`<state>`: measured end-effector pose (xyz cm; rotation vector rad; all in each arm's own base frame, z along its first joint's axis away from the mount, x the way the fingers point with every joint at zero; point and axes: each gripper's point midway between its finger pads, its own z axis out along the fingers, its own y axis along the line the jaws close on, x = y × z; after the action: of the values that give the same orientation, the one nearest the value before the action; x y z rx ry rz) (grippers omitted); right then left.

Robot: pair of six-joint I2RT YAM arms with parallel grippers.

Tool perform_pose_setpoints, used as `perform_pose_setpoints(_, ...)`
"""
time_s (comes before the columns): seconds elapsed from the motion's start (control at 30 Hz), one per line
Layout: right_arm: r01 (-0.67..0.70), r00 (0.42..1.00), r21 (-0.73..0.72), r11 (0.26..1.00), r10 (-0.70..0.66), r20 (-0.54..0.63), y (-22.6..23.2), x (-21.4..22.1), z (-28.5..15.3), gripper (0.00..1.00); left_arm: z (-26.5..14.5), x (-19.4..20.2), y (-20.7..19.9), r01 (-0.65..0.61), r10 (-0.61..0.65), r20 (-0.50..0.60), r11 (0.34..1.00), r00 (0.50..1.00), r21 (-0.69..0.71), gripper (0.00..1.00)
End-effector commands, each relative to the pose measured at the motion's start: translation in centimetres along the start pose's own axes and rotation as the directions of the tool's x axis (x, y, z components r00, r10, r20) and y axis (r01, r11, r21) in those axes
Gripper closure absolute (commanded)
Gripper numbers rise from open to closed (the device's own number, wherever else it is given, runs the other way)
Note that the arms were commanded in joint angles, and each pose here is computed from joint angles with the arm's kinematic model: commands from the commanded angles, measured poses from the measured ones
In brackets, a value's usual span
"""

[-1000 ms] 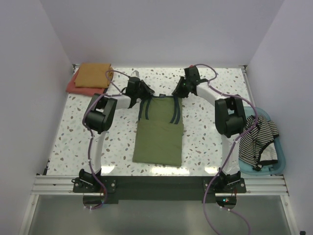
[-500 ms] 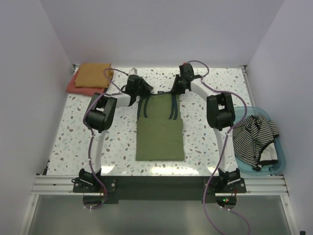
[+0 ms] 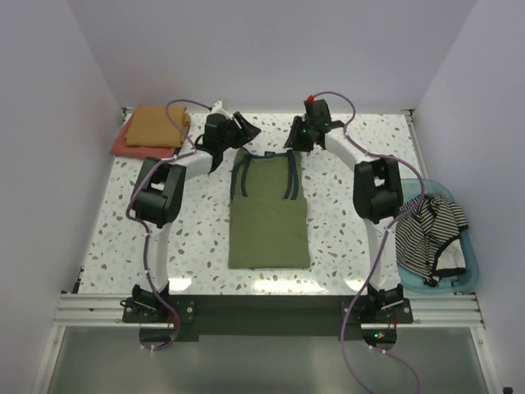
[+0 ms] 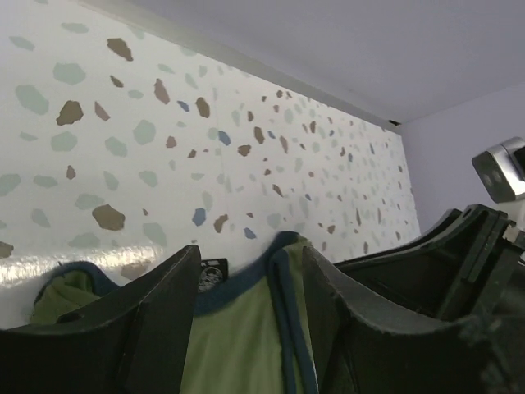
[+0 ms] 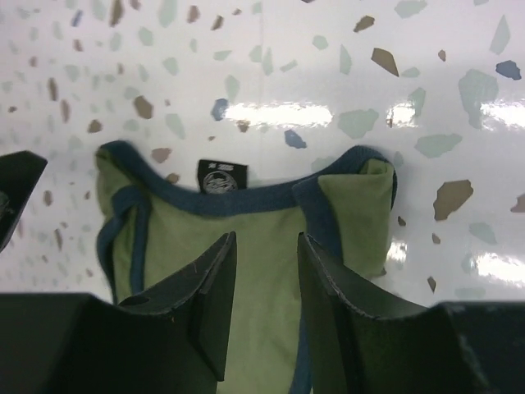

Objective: Fold and stack the tank tops
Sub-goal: Fold the tank top

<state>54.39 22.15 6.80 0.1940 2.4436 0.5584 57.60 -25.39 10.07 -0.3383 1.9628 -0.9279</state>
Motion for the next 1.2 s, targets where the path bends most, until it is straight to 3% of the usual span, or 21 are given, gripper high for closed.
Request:
perform_pose_setpoints(0.0,0.059,0.988,-0.082,0.995,-0.046,0.151,4.2,-5.1,-7.9,0.60,-6.0,-7.0,-8.8,-0.081,0.052,0.170,0.983,0.984,0.165,0.43)
perform_pose_setpoints(0.1,0.007,0.996,-0.036,0.999,-0.004,0.093,2.8,-2.1,-9.6,0.60,-9.7,-4.6,-7.3,-0.020,0.014,0.134,0.999,0.991,0.041,0.45)
perform_pose_setpoints(0.17,0.006,0.995,-0.022,1.000,-0.004,0.098,3.1,-0.7,-13.0,0.59,-12.1,-1.5,-5.2,0.002,0.002,0.084,0.999,0.996,-0.045,0.48)
perform_pose_setpoints(0.2,-0.001,0.999,0.028,1.000,0.000,0.035,1.2,2.6,-13.0,0.59,-14.6,0.7,-4.1,0.032,-0.026,0.052,0.992,0.998,-0.123,0.50)
perform_pose_setpoints(0.23,-0.001,1.000,0.061,0.998,0.000,0.011,0.1,5.7,-14.8,0.59,-16.9,1.4,-5.5,0.033,-0.027,0.048,0.993,0.998,-0.116,0.53)
perform_pose_setpoints(0.27,0.005,0.998,0.019,1.000,-0.006,0.062,1.7,4.7,-16.6,0.59,-17.2,3.1,-3.7,0.033,-0.031,0.015,0.988,0.999,-0.153,0.55)
perform_pose_setpoints(0.3,0.001,1.000,0.065,0.998,0.000,-0.011,-0.7,9.1,-16.3,0.59,-19.8,5.7,-3.0,0.032,-0.036,-0.016,0.978,0.999,-0.207,0.56)
perform_pose_setpoints(0.37,-0.018,1.000,0.051,0.999,0.017,0.019,-0.8,11.2,-19.2,0.59,-22.3,8.3,-2.6,0.010,-0.023,-0.053,0.973,0.998,-0.231,0.57)
perform_pose_setpoints(0.4,-0.021,0.999,0.082,0.996,0.024,-0.041,-2.7,15.1,-19.1,0.59,-24.5,9.6,-3.5,0.012,-0.026,-0.057,0.972,0.998,-0.235,0.57)
perform_pose_setpoints(0.5,-0.030,0.996,0.081,0.996,0.036,-0.077,-4.2,20.8,-21.0,0.57,-29.6,16.2,-0.2,-0.008,-0.038,-0.155,0.958,0.987,-0.287,0.55)
perform_pose_setpoints(0.67,-0.090,0.985,0.084,0.992,0.101,-0.138,-6.9,27.8,-23.0,0.55,-35.0,20.9,1.8,0.004,-0.075,-0.228,0.955,0.971,-0.295,0.50)
perform_pose_setpoints(0.8,-0.136,0.982,0.037,0.990,0.139,-0.126,-7.3,29.3,-24.4,0.50,-36.7,23.3,3.1,0.065,-0.140,-0.248,0.955,0.959,-0.290,0.49)
perform_pose_setpoints(0.97,-0.185,0.966,0.021,0.982,0.186,-0.178,-7.5,31.5,-24.1,0.49,-38.0,25.3,4.2,0.020,-0.133,-0.290,0.932,0.948,-0.362,0.48)
perform_pose_setpoints(1.17,-0.256,0.947,-0.011,0.967,0.249,-0.202,-7.1,32.9,-23.5,0.49,-38.6,26.4,5.0,0.075,-0.190,-0.244,0.907,0.951,-0.414,0.47)
